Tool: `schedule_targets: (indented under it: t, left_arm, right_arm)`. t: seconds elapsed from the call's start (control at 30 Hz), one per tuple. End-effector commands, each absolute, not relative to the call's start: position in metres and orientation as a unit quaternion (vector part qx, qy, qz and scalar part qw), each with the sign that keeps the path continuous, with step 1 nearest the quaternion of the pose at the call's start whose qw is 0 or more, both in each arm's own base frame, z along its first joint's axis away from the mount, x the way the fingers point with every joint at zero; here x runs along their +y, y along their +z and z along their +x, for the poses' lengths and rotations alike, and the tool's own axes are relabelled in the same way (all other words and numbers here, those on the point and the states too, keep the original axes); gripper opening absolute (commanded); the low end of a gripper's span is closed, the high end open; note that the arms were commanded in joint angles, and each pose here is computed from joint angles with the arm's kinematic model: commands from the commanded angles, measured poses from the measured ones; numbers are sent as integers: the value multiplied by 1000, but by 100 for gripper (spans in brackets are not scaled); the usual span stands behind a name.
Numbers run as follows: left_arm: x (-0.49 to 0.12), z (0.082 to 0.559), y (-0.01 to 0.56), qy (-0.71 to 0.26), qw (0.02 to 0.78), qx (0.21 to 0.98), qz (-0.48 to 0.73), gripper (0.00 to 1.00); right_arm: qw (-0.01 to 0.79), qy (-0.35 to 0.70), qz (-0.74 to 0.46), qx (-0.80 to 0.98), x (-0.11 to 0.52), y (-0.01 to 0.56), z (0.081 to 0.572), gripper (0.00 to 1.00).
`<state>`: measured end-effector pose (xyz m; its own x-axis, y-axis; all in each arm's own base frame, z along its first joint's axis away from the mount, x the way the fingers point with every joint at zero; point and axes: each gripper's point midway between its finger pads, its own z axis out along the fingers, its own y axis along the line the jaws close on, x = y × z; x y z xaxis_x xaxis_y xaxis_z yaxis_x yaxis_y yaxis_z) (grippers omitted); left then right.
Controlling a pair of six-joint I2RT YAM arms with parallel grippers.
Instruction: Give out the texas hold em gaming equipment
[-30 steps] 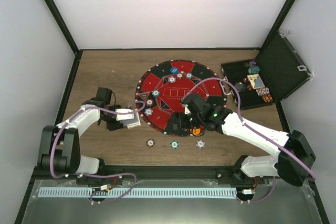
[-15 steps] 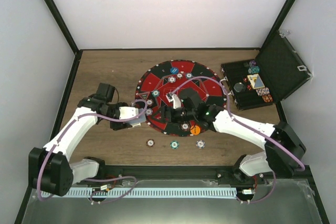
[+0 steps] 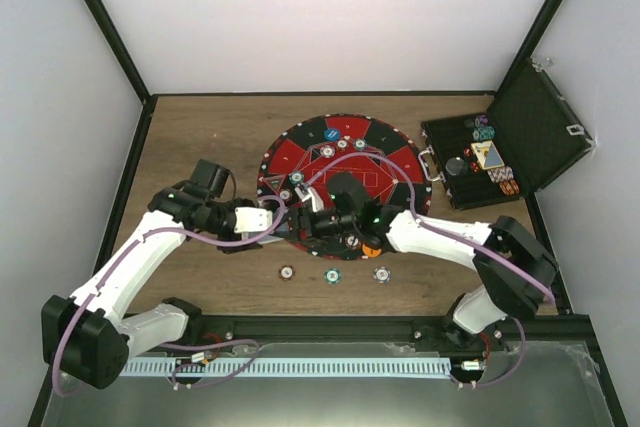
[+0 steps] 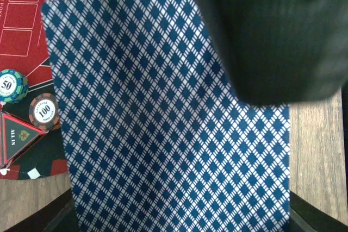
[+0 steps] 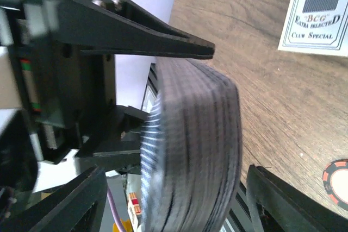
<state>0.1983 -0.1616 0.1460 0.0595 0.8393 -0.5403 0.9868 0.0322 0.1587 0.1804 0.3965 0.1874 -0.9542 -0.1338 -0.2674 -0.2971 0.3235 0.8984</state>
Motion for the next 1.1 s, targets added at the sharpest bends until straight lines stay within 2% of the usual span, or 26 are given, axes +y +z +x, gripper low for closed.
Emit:
schedule_targets:
  t: [0.0,0.53,0.67,0.73,0.77,0.8,0.83,0.87,0.9,1.07]
  left_arm:
    - [-169,194,159,-152,274,659,684,4]
    - [-163,187,148,-118,259,643,711,4]
    - [-163,187,146,-114,259,641,714,4]
    - [-163,190,146,-112,262,643,711,4]
    - [-165,192,147,-113,267,645,707,13]
    - [-167,196,151,-115,276,650,699,35]
    - [-169,197,153,-118,279,653,694,70]
    - [-170,197,155,-123,280,655,691,95]
    - [-173,197,159,-129,286,656,687,99]
    - [-183,196,176,-161,302,657,672,100]
  right_arm:
    - [56,594,-148,789,415,202,174,71]
    - [0,635,-123,763,439,190,176,46]
    - [-8,639,-119,760,441,189,176,34]
    - [-11,643,-119,757,442,190,174,24]
    - [-13,643,-120,756,443,189,174,20]
    - [-14,643,-119,756,443,188,174,16]
    - [-16,644,-119,755,444,188,173,13]
    - [-18,644,-118,756,444,186,172,12]
    - [-21,645,-118,755,444,186,171,10]
    - [-24,647,-113,753,442,183,169,10]
